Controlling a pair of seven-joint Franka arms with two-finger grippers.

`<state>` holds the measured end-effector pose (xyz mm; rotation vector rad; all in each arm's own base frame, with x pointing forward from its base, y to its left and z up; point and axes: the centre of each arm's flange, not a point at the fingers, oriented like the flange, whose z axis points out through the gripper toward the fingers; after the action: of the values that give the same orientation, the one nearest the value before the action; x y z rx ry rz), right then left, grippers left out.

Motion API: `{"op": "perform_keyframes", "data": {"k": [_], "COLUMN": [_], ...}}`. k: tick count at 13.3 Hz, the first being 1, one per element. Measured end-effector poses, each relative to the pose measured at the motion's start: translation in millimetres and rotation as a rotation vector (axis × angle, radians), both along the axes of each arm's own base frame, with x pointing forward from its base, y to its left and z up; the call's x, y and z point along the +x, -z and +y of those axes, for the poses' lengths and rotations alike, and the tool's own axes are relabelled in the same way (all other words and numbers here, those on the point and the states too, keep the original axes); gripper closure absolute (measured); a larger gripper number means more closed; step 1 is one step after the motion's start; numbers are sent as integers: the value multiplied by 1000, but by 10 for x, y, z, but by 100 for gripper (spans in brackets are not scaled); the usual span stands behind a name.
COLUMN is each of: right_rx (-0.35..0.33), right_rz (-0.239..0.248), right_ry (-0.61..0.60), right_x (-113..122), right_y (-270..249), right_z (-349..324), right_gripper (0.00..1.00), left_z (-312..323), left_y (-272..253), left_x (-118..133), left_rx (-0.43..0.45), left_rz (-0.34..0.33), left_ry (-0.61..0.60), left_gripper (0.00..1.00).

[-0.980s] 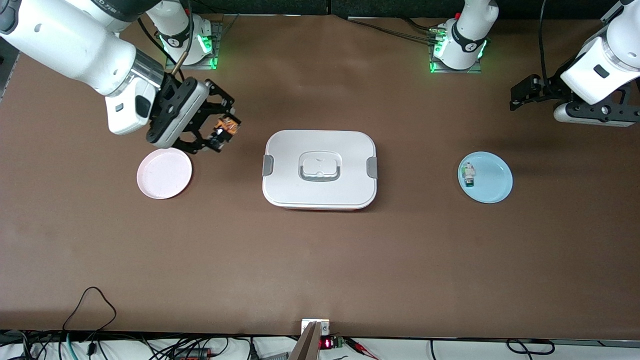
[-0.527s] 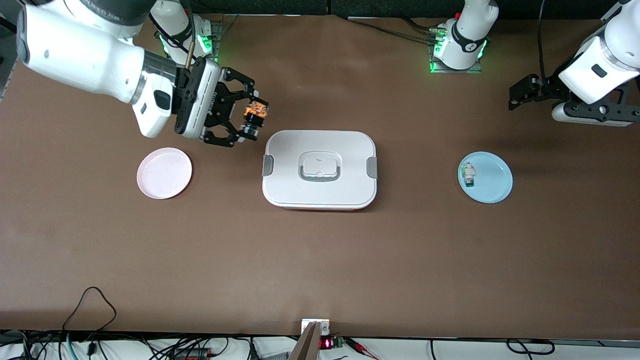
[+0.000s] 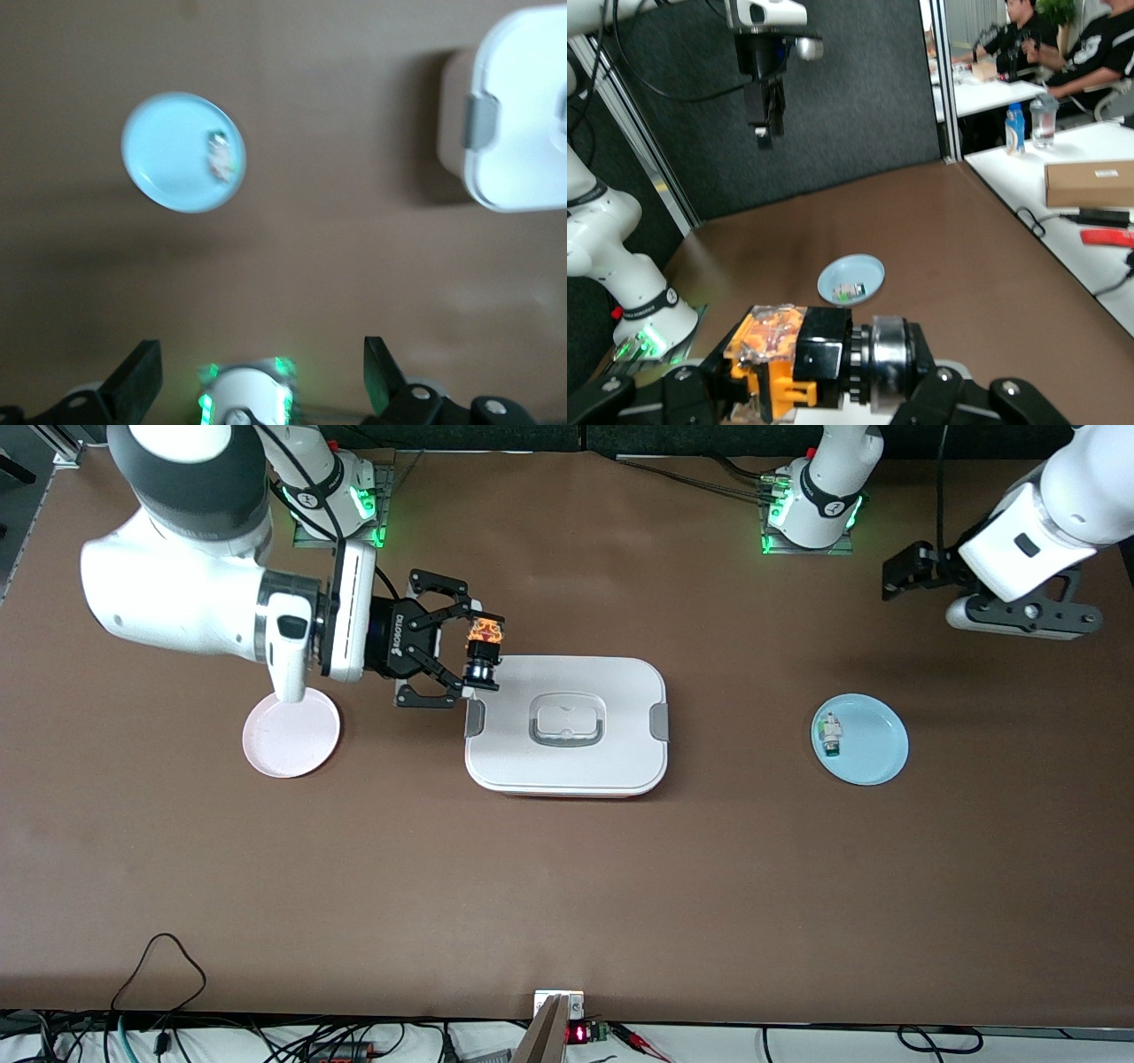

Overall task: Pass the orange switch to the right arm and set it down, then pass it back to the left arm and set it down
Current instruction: 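Hold the switch over the box while the left gripper reaches toward it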

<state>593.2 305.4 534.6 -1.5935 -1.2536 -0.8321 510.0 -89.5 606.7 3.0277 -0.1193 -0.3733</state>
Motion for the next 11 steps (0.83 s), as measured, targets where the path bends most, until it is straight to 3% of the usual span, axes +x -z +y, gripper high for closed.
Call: {"op": "perform_keyframes", "data": {"k": [5, 8, 11], "right_rx": [177, 188, 182], "right_rz": [88, 123, 140], "right_ry": [53, 57, 39], "right_x": [-60, -193, -246], "right_y": [232, 368, 511], "right_z": [438, 764, 981], "right_gripper": [27, 27, 27], "left_z": [-271, -547, -739], "left_y": [56, 199, 502], "left_x": [-92, -37, 220], "left_rx": [-216, -386, -605], "left_rz": [111, 188, 268], "left_ry": [6, 8, -49], "left_gripper": [0, 0, 0]}}
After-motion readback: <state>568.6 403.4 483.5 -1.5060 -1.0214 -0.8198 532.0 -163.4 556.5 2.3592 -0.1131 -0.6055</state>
